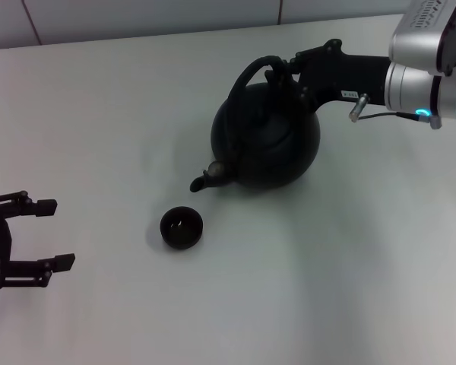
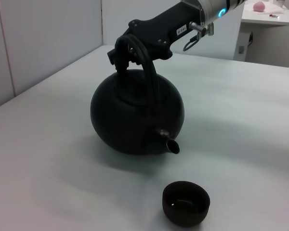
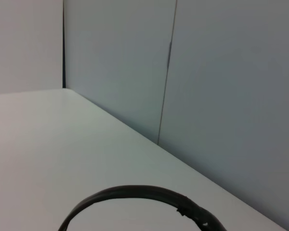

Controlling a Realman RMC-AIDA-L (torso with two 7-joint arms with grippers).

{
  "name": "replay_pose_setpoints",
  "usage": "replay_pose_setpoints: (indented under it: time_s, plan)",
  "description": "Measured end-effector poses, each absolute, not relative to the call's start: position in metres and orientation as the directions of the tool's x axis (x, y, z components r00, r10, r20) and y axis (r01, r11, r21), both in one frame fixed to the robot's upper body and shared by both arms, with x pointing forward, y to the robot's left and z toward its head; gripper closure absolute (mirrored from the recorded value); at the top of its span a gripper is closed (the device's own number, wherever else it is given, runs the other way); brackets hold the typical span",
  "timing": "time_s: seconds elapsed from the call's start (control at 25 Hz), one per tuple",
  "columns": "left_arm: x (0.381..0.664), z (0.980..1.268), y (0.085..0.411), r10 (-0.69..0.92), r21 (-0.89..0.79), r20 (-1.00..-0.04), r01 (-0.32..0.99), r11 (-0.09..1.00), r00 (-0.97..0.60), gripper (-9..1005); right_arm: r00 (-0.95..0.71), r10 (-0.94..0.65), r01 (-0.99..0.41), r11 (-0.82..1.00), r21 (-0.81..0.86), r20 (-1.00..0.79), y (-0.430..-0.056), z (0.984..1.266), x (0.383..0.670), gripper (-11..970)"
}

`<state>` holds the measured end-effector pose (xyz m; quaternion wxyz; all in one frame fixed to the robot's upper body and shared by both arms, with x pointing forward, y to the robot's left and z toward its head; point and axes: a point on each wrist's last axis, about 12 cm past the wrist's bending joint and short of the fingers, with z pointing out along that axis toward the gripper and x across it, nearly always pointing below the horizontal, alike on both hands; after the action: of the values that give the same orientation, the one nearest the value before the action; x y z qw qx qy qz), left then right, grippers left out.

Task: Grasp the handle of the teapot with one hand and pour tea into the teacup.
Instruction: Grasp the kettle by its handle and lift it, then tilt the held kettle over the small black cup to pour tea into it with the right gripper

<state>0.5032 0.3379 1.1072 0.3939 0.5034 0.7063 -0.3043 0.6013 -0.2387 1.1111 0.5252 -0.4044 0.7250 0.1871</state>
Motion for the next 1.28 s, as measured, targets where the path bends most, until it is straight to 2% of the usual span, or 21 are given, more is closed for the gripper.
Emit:
replay_pose_setpoints:
  time_s: [0.36,1.28]
  plan:
    - [0.503,1.106,0.338,0.471,-0.033,-0.862,0.947,0.319,-0.189,135,-0.048,-0.478,-0.808,0.535,-0.247,-0.877,-0.229,1.128,0.608,843]
    - [0.507,1.107,0.339,0.468,-0.018,-0.863,0.939,0.343,-0.187,135,0.070,-0.551,-0.832,0.428,-0.353,-0.832,-0.205,1.146,0.612,842]
